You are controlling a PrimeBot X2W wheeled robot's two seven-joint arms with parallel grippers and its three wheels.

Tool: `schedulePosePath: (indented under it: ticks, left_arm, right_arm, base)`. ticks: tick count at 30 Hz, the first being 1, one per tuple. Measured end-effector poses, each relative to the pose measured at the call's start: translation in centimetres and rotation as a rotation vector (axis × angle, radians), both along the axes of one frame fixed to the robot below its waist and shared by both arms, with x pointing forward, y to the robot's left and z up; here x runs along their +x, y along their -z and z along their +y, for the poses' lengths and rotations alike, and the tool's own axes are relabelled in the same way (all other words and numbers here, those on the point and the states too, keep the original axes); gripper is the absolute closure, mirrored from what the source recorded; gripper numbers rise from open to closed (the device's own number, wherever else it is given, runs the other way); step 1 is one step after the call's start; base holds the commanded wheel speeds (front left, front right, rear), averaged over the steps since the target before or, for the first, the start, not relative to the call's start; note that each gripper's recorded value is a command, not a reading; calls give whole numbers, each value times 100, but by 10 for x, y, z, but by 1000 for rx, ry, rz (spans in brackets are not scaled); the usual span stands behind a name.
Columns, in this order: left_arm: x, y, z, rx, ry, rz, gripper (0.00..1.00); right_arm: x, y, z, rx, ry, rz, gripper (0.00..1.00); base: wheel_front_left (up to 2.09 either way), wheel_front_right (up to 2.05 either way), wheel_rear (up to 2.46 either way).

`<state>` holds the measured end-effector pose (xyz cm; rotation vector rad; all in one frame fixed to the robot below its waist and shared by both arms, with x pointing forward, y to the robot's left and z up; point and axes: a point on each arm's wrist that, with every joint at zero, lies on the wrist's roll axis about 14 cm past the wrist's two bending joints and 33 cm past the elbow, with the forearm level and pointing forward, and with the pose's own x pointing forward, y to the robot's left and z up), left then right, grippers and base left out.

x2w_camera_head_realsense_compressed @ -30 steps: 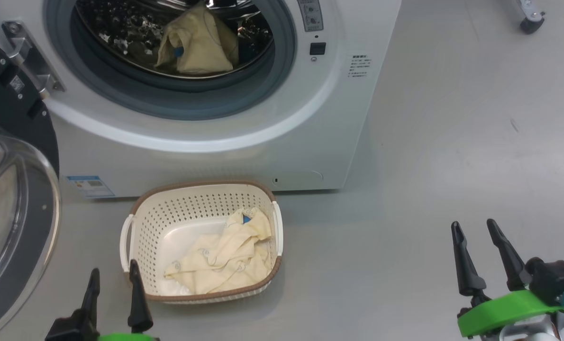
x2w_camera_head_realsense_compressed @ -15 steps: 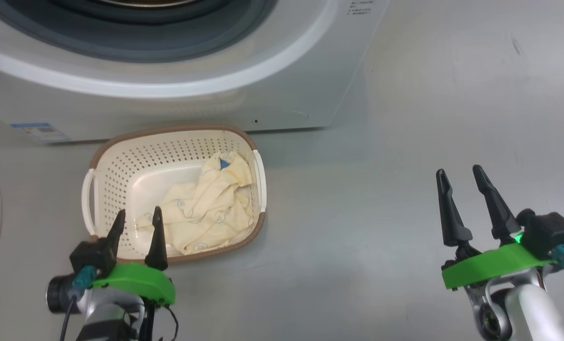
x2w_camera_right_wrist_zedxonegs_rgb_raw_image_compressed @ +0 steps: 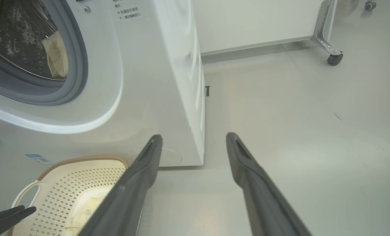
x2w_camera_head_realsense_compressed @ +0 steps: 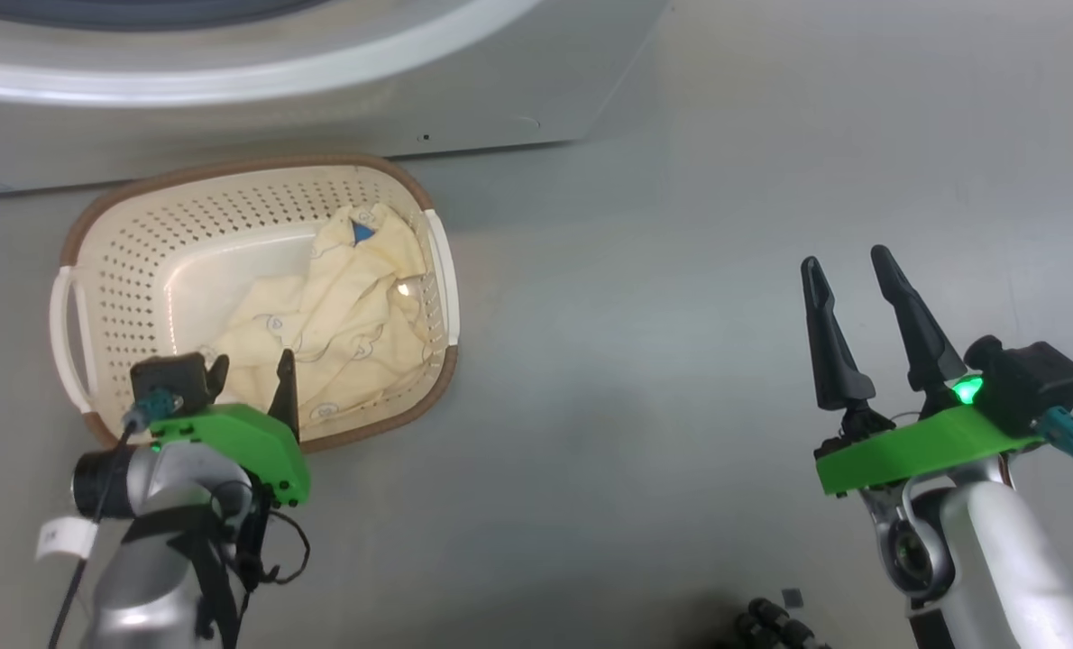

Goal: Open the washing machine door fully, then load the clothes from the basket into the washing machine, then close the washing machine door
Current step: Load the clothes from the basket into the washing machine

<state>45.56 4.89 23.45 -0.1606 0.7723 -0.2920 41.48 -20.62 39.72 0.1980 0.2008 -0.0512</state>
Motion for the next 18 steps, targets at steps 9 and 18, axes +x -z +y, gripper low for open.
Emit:
schedulePosePath:
  ticks: [9,18]
  left_arm:
    - [3,45,-7,27,66,174,0]
    - [4,88,-12,14,59,321,0]
  right_arm:
    - [10,22,-1,-3,-5,44,0]
    - [25,48,-4,-20,-11,88,0]
  base:
    - [0,0,0]
    - [0,0,0]
